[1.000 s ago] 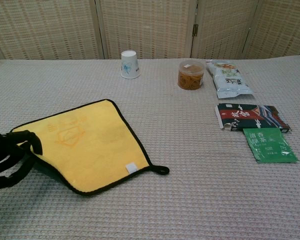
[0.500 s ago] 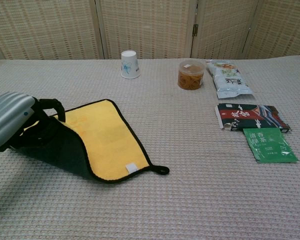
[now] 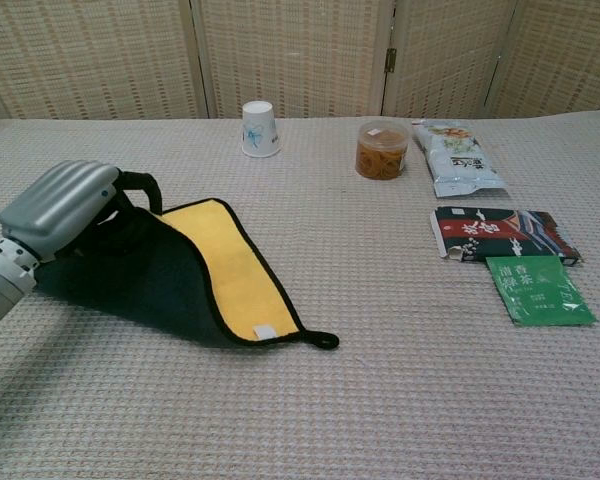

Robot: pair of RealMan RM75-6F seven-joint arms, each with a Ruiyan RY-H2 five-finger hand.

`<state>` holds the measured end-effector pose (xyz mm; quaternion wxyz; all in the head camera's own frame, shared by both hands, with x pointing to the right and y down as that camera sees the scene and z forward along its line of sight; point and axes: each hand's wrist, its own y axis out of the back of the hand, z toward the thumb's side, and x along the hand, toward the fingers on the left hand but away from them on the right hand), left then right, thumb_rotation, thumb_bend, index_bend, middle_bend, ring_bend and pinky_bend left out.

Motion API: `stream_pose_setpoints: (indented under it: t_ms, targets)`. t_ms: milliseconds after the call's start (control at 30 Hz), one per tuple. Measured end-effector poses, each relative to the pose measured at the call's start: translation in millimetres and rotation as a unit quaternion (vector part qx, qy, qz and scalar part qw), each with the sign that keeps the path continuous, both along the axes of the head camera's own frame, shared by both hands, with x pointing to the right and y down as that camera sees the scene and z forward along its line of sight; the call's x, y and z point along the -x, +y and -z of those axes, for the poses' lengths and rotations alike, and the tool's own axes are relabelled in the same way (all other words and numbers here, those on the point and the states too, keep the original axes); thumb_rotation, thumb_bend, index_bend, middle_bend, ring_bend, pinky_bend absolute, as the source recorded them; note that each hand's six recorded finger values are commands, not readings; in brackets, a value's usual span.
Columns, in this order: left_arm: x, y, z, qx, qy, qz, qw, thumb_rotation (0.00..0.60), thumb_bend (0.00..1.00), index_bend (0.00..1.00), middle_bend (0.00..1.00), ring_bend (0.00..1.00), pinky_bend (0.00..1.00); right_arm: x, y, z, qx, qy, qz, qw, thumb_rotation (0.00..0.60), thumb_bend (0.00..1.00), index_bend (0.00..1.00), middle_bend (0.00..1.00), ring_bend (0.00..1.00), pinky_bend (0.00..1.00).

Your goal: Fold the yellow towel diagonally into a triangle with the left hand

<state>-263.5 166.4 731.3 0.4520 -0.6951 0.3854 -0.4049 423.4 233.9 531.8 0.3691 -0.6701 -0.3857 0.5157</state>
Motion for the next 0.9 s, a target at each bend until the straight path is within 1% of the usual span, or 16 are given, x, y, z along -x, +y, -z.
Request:
stream_pose_setpoints:
  t_ms: [200, 533, 700, 900]
  targets:
    - [-7.3, -17.4, -12.8, 0.012, -0.007, 0.008, 0.9999, 0.6, 0.65, 0.61, 1.0, 1.0, 1.0, -6.5, -2.1, -0.5, 0.0, 0.006, -0.013, 0.9999, 0.6, 0.46, 0.0, 0.0, 0.0, 0.0]
    - [-21.5, -48.4, -30.0, 0.033, -0.017, 0.015, 0.9992, 0.6, 0.65, 0.6, 1.0, 1.0, 1.0, -15.6, -6.2, -10.3, 0.019, 0.016, -0.031, 0.9992, 0.6, 0.46, 0.0, 0.0, 0.0, 0.0]
    - [-30.4, -56.8, -33.5, 0.04, -0.012, 0.015, 0.999, 0.6, 0.65, 0.6, 1.0, 1.0, 1.0, -19.3, -10.2, -12.3, 0.02, 0.019, -0.039, 0.9989, 0.6, 0.46, 0.0, 0.0, 0.0, 0.0]
    - [-37.0, -63.9, -39.1, 0.052, -0.017, 0.014, 0.9984, 0.6, 0.65, 0.6, 1.0, 1.0, 1.0, -21.2, -10.5, -10.4, 0.017, 0.02, -0.042, 0.9988, 0.6, 0.46, 0.0, 0.0, 0.0, 0.0]
